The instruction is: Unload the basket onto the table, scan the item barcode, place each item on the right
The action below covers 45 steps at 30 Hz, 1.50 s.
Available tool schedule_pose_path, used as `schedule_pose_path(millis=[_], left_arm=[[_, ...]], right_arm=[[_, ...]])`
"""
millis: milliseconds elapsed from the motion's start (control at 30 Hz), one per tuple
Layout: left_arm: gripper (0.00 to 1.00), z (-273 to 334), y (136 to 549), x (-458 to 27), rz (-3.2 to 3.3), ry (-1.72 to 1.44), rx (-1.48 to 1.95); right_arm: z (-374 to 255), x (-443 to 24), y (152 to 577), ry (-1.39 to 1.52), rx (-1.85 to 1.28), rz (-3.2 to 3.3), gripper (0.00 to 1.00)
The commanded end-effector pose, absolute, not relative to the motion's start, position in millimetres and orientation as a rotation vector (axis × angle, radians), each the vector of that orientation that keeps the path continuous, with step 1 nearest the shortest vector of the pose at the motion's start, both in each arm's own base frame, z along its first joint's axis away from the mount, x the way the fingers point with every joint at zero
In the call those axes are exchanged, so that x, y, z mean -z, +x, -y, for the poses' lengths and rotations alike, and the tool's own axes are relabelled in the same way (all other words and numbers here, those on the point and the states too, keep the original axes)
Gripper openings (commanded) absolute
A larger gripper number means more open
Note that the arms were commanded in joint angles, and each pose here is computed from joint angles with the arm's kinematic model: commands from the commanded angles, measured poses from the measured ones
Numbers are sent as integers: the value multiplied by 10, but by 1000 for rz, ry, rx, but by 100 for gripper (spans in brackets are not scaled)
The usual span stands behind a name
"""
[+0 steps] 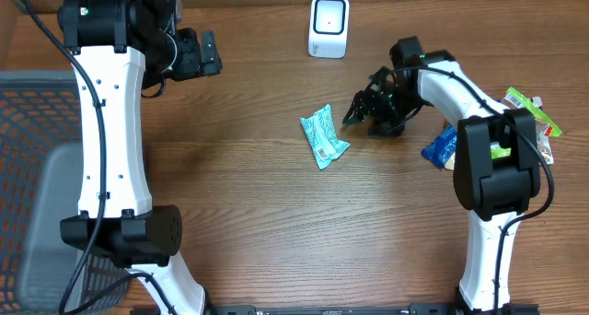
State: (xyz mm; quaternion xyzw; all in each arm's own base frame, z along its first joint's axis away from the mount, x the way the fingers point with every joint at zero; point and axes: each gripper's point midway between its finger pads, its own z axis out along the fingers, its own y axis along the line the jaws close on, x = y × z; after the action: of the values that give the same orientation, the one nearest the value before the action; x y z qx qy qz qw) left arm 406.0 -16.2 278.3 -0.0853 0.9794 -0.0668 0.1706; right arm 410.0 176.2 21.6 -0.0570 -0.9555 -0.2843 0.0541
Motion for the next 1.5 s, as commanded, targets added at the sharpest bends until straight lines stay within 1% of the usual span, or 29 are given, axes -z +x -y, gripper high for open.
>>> schedule_pose_path(millis=[0, 33, 133, 233, 367, 400, 433, 567, 633, 733, 967, 1100, 1267, 1400, 1467], left_arm=[[100, 173, 4070, -2824, -2768, -255, 191], [100, 173, 4070, -2824, -2768, -255, 191], [100, 173, 4070, -2824, -2768, -255, 191], [100, 173, 4070, -2824, -2768, -256, 192], [100, 173, 4070, -2824, -2768, -255, 191], [100, 173, 4070, -2824, -2768, -255, 191], [100, 173, 4070, -2824, -2768, -255, 191], [100, 173, 4070, -2824, -2768, -255, 191], [99, 173, 4070, -2824, -2768, -255, 191], [100, 173, 4070, -2824, -2768, -255, 191], [100, 176, 4069, -2824, -2768, -254, 191], [100, 173, 4070, -2824, -2768, -255, 191], [100, 171, 4070, -2824, -2768, -256, 191], [100, 181, 4070, -2823, -2769, -253, 192], [99, 181, 4070, -2823, -2769, -253, 192]], right_arm=[[-1610, -575, 4344, -50, 729, 3108, 81], [-1653, -671, 4355, 3, 740, 3126, 85], [-1848, -853, 4305, 210, 756, 3153, 88], [-2081, -845, 4119, 384, 746, 3110, 100], [-2362, -805, 3869, 486, 738, 3043, 100], [-2425, -803, 3819, 522, 736, 3031, 93], [-2488, -804, 3779, 550, 736, 3023, 76], [-2760, -826, 3609, 645, 772, 2979, 31], [-2859, -823, 3546, 688, 766, 2971, 20], [-2984, -816, 3489, 742, 766, 2966, 13], [-2964, -508, 3472, 793, 524, 3015, 13], [-2899, -310, 3373, 800, 469, 2949, 13], [-2802, -229, 3330, 832, 399, 2919, 13], [-2636, -188, 3412, 837, 244, 2958, 19], [-2535, -170, 3492, 834, 161, 2987, 20]])
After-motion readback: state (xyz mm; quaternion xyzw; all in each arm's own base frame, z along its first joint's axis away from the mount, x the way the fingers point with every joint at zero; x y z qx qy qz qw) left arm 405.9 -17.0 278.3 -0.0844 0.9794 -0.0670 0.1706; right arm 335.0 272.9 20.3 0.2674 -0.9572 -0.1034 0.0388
